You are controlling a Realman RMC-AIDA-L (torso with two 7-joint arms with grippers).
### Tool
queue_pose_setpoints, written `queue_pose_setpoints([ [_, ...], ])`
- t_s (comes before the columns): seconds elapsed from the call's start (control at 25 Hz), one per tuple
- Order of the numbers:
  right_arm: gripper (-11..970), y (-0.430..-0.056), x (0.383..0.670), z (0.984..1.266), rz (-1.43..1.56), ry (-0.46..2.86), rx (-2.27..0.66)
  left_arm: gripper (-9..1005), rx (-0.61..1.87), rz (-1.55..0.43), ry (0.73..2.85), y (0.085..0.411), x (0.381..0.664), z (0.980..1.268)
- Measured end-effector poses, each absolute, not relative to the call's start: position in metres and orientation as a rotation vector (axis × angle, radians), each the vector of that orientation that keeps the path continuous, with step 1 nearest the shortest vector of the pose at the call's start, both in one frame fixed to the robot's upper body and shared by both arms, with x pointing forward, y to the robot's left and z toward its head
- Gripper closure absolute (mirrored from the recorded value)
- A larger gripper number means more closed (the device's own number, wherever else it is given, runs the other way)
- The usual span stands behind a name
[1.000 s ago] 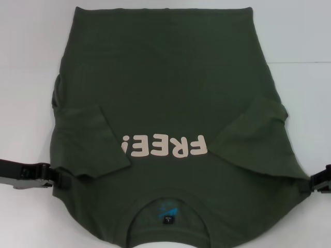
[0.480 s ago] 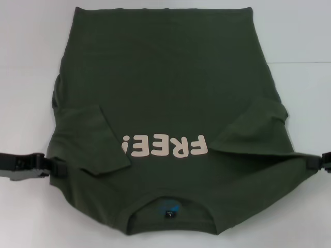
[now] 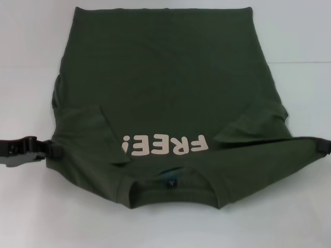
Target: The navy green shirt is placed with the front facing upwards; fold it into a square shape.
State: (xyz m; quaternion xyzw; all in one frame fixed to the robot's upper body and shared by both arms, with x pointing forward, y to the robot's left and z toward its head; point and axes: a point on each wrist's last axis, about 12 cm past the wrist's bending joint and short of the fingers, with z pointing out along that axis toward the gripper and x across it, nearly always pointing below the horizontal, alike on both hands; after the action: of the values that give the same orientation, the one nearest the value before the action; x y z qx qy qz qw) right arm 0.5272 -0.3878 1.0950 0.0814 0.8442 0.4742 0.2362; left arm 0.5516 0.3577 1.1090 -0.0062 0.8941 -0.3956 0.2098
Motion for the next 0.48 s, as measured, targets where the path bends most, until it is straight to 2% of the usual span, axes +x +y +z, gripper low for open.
queue_pose_setpoints([
  [0.48, 947, -0.3894, 0.5334, 1.1004, 1.305, 2.142, 0.266, 939, -0.096, -1.133, 2.286, 0.3681, 0.5526, 1.1149],
])
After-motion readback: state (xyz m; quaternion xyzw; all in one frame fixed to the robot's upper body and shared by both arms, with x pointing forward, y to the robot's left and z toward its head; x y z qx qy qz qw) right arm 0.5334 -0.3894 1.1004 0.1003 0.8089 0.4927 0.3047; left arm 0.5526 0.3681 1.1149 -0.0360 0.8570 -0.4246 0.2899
